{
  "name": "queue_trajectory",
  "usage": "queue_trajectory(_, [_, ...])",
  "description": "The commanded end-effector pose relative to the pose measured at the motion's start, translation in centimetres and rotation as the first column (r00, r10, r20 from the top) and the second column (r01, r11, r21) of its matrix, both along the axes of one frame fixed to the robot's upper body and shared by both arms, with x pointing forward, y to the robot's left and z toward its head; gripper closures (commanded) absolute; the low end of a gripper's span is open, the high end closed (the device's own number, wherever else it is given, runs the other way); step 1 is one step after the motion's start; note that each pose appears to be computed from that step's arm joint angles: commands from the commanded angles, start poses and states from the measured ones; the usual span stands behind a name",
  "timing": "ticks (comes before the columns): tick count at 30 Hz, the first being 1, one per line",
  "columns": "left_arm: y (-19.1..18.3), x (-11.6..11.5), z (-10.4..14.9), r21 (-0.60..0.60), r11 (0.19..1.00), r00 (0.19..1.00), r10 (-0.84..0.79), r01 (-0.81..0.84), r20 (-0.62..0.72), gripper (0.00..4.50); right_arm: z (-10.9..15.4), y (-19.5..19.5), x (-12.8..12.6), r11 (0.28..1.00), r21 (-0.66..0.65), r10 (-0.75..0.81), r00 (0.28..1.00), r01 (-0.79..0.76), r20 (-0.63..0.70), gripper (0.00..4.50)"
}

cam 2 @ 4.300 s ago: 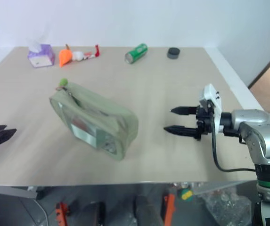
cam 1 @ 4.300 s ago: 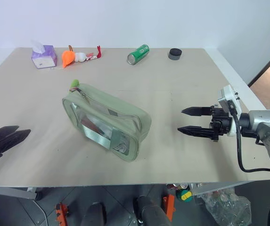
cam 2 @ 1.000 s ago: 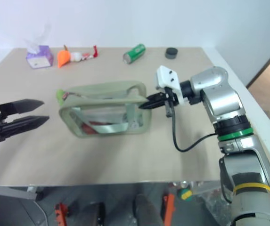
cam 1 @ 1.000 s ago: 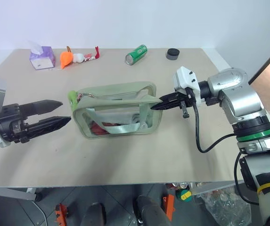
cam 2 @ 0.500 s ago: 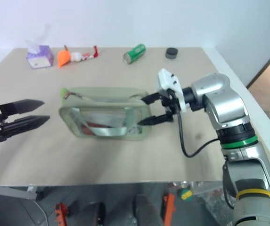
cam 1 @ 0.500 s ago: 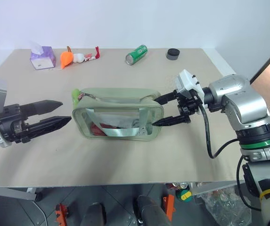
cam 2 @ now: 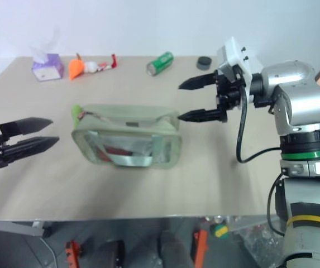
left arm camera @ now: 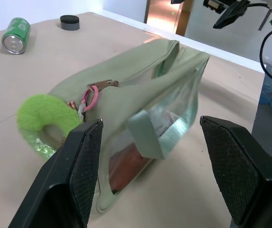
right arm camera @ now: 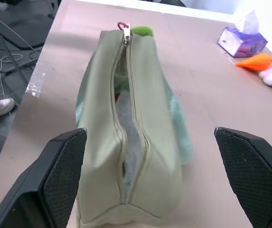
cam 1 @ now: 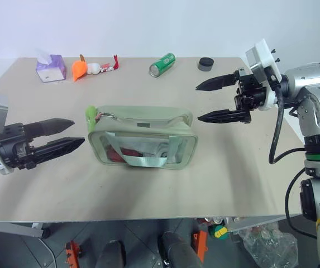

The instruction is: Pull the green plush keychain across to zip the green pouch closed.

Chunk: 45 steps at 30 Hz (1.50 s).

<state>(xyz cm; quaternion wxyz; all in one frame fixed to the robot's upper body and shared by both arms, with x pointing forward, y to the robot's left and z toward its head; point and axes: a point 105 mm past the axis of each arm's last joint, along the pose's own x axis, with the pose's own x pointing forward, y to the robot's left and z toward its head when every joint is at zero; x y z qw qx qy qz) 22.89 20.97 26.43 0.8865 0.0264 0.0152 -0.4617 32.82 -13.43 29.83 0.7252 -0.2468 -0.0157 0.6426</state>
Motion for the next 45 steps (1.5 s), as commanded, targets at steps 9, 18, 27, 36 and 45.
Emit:
queue_trajectory(9, [0.3,-0.4,0.7,0.0,1.0,0.998,0.024,-0.024,0.049,1.1,-0.3,3.5,-2.7,0.985,-0.052,0.165,0.986,-0.163,0.033,0.04])
queue_trajectory(18, [0.5,-0.8,0.6,-0.002,0.999,0.998,0.035,-0.035,0.045,1.1,-0.4,-0.3,-2.9,0.998,-0.032,0.048,0.999,-0.049,-0.022,0.04])
queue_trajectory(27, [0.2,-0.4,0.5,-0.012,1.0,0.999,0.019,-0.018,0.043,1.1,-3.9,0.4,-4.2,0.999,-0.037,0.003,0.992,-0.008,-0.125,0.04])
queue_trajectory(36, [0.0,-0.1,0.5,-0.015,1.0,0.999,0.007,-0.007,0.041,1.1,-4.7,0.4,-2.5,0.998,-0.019,-0.062,0.99,0.06,-0.13,1.03])
queue_trajectory(45, [0.6,-0.1,0.7,-0.034,0.999,0.998,0.038,-0.036,0.052,1.1,-4.8,0.7,-2.7,0.999,-0.01,-0.036,0.991,0.035,-0.132,4.28])
